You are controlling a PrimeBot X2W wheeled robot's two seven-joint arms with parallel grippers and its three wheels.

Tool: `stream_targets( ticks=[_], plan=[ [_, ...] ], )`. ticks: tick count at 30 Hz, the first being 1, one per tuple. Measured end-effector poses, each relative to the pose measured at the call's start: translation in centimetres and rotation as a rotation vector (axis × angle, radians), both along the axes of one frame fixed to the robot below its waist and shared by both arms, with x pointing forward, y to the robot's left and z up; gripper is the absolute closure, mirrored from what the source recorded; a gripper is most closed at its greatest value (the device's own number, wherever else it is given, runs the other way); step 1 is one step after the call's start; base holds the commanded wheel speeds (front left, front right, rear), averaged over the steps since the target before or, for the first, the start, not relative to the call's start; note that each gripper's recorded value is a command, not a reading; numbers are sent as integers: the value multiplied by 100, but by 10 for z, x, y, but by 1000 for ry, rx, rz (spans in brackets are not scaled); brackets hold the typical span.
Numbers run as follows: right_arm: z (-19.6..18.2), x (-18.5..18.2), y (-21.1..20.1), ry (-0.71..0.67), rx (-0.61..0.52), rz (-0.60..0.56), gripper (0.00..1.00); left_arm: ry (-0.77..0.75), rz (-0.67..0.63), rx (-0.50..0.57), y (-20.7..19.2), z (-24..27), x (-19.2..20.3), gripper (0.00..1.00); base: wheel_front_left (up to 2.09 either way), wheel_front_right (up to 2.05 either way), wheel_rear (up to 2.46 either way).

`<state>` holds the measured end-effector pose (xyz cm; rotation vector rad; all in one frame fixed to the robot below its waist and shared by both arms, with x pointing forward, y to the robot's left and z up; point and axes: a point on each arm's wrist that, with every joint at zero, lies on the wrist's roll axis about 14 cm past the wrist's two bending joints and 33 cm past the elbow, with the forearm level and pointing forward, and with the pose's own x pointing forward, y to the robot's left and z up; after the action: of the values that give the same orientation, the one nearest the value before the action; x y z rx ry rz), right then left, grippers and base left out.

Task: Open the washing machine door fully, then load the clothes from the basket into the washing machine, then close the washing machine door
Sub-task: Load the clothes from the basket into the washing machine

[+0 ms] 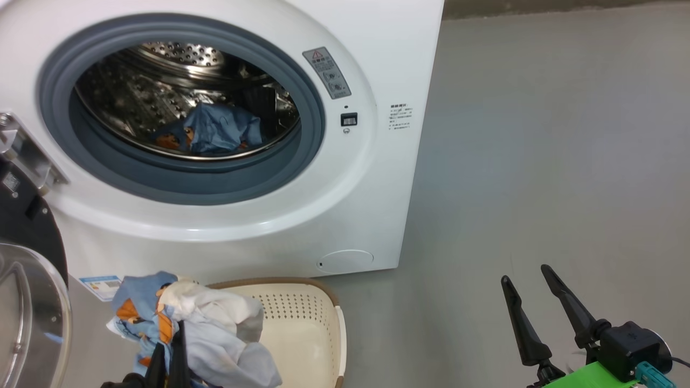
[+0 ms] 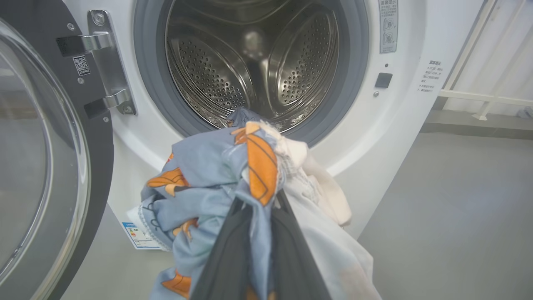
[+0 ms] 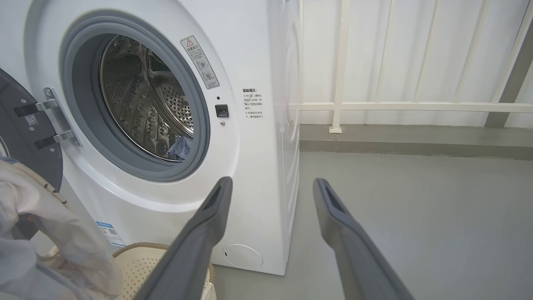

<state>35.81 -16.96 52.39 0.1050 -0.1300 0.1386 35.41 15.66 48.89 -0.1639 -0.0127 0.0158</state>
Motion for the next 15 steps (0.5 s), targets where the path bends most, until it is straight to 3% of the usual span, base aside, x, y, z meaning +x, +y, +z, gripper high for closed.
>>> stream_targets(
  ticks=[15],
  plan=[
    [7,-12,-1,-20,16,3,0,-59,16,11,4,19,-14,100,0,0,0]
  ],
)
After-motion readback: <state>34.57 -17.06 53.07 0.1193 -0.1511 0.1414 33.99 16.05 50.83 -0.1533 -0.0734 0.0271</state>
